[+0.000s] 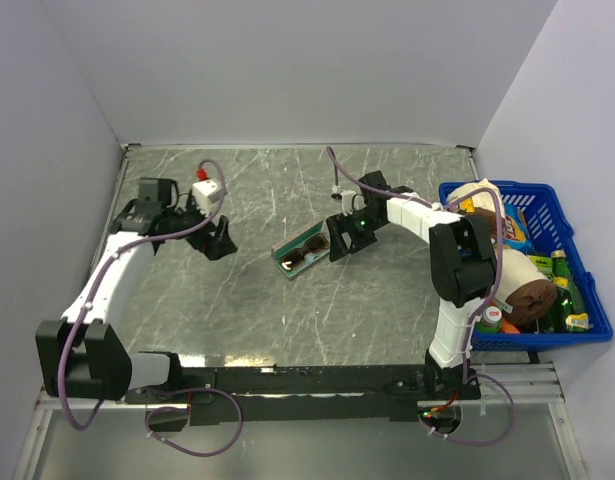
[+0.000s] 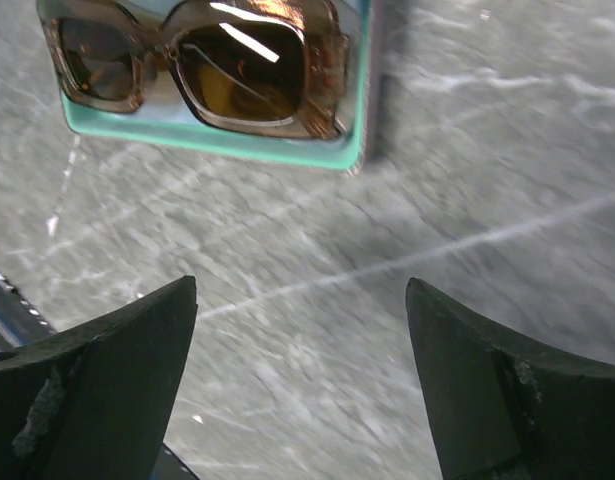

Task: Organize the sunglasses
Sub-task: Rotate the case with sunglasses to the center of the board.

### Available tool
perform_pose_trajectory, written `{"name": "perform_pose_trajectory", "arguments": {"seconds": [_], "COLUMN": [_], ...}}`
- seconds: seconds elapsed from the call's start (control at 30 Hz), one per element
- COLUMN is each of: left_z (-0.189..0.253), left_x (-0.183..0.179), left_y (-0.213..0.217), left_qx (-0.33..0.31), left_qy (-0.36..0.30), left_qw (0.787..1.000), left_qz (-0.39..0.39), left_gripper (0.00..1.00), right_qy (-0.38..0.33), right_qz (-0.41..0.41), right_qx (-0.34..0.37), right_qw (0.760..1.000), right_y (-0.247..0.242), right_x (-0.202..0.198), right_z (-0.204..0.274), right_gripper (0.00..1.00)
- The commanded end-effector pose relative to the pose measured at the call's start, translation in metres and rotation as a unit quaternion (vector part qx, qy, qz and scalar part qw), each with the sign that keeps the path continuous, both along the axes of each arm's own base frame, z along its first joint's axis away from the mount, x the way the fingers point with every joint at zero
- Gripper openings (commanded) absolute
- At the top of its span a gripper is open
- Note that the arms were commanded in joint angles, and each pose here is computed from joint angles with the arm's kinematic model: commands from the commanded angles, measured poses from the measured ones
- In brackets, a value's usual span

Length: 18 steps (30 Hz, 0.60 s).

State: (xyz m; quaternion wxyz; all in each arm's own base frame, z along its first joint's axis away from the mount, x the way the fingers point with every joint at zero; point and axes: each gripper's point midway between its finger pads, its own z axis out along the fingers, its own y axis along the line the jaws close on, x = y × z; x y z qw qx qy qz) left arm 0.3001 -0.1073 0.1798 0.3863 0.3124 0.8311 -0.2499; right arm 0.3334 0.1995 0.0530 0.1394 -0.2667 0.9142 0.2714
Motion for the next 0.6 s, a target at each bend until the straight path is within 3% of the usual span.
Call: {"name": "perform_pose_trajectory", "arguments": {"seconds": [0.0,0.57], "left_z": [0.020,-0.003], "left_x": [0.027,0.062], "left_y": [-0.036,-0.120], "left_qx": [-0.021,-0.067], "left_qy": [-0.031,0.058], "left_qw": [0.999,0.985], "left_qz": [-0.040,-0.150], "left_gripper": [0.97,0.97], "right_qy": [0.027,0.083], "right_qz": [-0.006,-0.027], "right_qx": [0.046,0.082], "right_qw": [0.999,0.993], "right_y": [0.018,0.026], "right_x": [0.004,0.002], "right_z": [-0.001,-0.016], "right_gripper": [0.89,0.68]}}
